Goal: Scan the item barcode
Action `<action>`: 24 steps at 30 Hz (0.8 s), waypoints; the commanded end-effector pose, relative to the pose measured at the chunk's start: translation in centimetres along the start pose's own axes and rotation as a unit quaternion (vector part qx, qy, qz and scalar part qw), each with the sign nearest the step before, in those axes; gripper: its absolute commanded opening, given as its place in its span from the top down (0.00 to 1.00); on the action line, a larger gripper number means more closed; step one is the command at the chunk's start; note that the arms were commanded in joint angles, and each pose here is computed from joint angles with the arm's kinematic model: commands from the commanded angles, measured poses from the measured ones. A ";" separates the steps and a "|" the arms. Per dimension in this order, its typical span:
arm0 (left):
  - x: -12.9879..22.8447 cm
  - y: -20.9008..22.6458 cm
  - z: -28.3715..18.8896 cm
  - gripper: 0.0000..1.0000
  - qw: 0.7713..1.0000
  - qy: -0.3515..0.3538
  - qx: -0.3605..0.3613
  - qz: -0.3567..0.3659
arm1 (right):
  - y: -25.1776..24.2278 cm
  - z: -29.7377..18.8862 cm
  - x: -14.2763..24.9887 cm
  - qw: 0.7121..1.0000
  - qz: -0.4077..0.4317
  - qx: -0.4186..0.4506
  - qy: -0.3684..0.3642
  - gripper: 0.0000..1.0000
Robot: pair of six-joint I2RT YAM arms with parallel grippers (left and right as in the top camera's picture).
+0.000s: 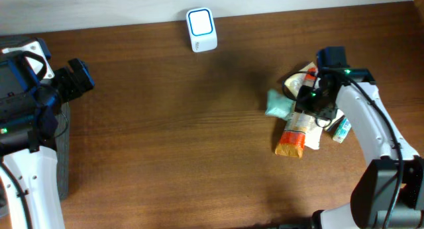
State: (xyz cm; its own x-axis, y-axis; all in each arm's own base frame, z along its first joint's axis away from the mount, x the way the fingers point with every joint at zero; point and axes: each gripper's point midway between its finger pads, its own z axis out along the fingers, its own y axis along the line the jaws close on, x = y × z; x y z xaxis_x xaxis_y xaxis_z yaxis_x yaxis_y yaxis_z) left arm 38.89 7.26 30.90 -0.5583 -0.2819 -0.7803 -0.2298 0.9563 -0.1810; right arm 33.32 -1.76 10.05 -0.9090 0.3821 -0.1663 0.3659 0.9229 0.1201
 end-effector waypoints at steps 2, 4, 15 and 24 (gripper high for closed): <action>-0.3 -0.1 -0.3 0.01 1.000 -0.006 0.004 0.009 | 2.7 -5.1 -1.6 0.993 -0.058 -0.087 -0.048 0.23; -0.3 -0.1 -0.3 0.01 1.000 -0.006 0.004 0.009 | 4.4 -11.3 -0.9 0.985 -0.100 -0.110 -0.092 0.22; -0.3 -0.1 -0.3 0.01 1.000 -0.006 0.004 0.009 | 0.0 -29.7 8.6 0.911 -0.135 -0.078 -0.382 0.01; -0.3 -0.1 -0.3 0.01 1.000 -0.006 0.004 0.009 | 0.5 -13.5 7.1 0.758 -0.138 -0.172 -0.613 0.01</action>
State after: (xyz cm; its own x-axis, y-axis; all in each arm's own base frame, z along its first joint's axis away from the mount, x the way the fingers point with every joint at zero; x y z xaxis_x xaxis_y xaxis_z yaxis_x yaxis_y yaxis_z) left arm 38.87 7.20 30.89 -0.5595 -0.2821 -0.7793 -0.2276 0.9564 -0.1828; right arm 24.27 0.10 25.86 -0.0083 0.1320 -0.9912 -0.0293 0.9908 0.1322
